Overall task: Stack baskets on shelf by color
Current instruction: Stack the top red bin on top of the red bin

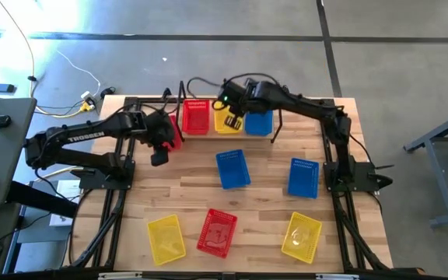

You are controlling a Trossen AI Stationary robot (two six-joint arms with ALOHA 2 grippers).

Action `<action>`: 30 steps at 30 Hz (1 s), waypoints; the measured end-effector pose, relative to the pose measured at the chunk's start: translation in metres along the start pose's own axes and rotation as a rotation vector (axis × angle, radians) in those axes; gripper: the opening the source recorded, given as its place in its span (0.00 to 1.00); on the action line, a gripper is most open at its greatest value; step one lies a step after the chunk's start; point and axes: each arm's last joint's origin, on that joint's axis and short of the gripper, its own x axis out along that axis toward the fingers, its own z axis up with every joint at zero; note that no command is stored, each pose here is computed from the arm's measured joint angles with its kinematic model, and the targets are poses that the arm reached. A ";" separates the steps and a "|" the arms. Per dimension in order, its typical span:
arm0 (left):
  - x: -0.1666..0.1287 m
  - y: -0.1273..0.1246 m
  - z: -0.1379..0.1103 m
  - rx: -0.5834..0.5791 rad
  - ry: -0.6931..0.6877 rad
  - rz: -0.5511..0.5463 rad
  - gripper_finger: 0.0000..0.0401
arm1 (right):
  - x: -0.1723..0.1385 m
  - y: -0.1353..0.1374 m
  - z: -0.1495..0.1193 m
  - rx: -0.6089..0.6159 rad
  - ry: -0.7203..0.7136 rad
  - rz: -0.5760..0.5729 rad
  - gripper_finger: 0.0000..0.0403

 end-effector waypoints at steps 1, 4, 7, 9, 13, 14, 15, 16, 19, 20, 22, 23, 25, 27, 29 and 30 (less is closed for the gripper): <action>0.003 -0.001 -0.001 0.018 -0.001 -0.002 0.46 | -0.003 -0.007 0.002 0.003 -0.005 -0.018 0.21; 0.013 -0.005 -0.004 0.065 -0.009 -0.007 0.46 | -0.013 -0.030 0.007 0.019 -0.025 -0.058 0.21; 0.017 -0.008 -0.006 0.082 -0.007 0.004 0.46 | -0.024 -0.052 0.010 0.041 -0.048 -0.078 0.21; 0.019 -0.008 -0.007 0.073 0.005 0.052 0.46 | -0.032 -0.066 0.011 0.053 -0.065 -0.092 0.21; 0.023 -0.007 -0.010 0.049 0.020 0.128 0.46 | -0.044 -0.088 0.012 0.082 -0.105 -0.116 0.21; 0.023 -0.007 -0.010 0.049 0.017 0.129 0.46 | -0.047 -0.093 0.011 0.087 -0.117 -0.120 0.21; 0.023 -0.007 -0.009 0.049 0.019 0.129 0.46 | -0.047 -0.096 0.009 0.090 -0.116 -0.120 0.21; 0.025 -0.007 -0.009 0.049 0.026 0.128 0.46 | -0.048 -0.099 0.008 0.098 -0.120 -0.124 0.21; 0.029 -0.008 -0.008 0.056 0.050 0.123 0.46 | -0.050 -0.106 0.005 0.111 -0.110 -0.125 0.21; 0.031 -0.008 -0.007 0.058 0.058 0.121 0.46 | -0.050 -0.108 0.004 0.116 -0.111 -0.127 0.21; 0.035 -0.010 -0.007 0.067 0.082 0.118 0.46 | -0.049 -0.110 0.003 0.115 -0.105 -0.125 0.21; 0.039 -0.010 -0.006 0.070 0.097 0.123 0.46 | -0.049 -0.111 0.003 0.116 -0.105 -0.121 0.21; 0.044 -0.011 -0.005 0.071 0.130 0.136 0.46 | -0.049 -0.112 0.003 0.117 -0.108 -0.107 0.21; 0.050 -0.011 -0.004 0.068 0.156 0.157 0.46 | -0.049 -0.112 0.003 0.116 -0.109 -0.101 0.21; 0.057 -0.011 -0.004 0.069 0.192 0.163 0.46 | -0.049 -0.112 0.003 0.115 -0.108 -0.100 0.21; 0.059 -0.011 -0.003 0.071 0.204 0.170 0.46 | -0.049 -0.112 0.003 0.115 -0.108 -0.100 0.21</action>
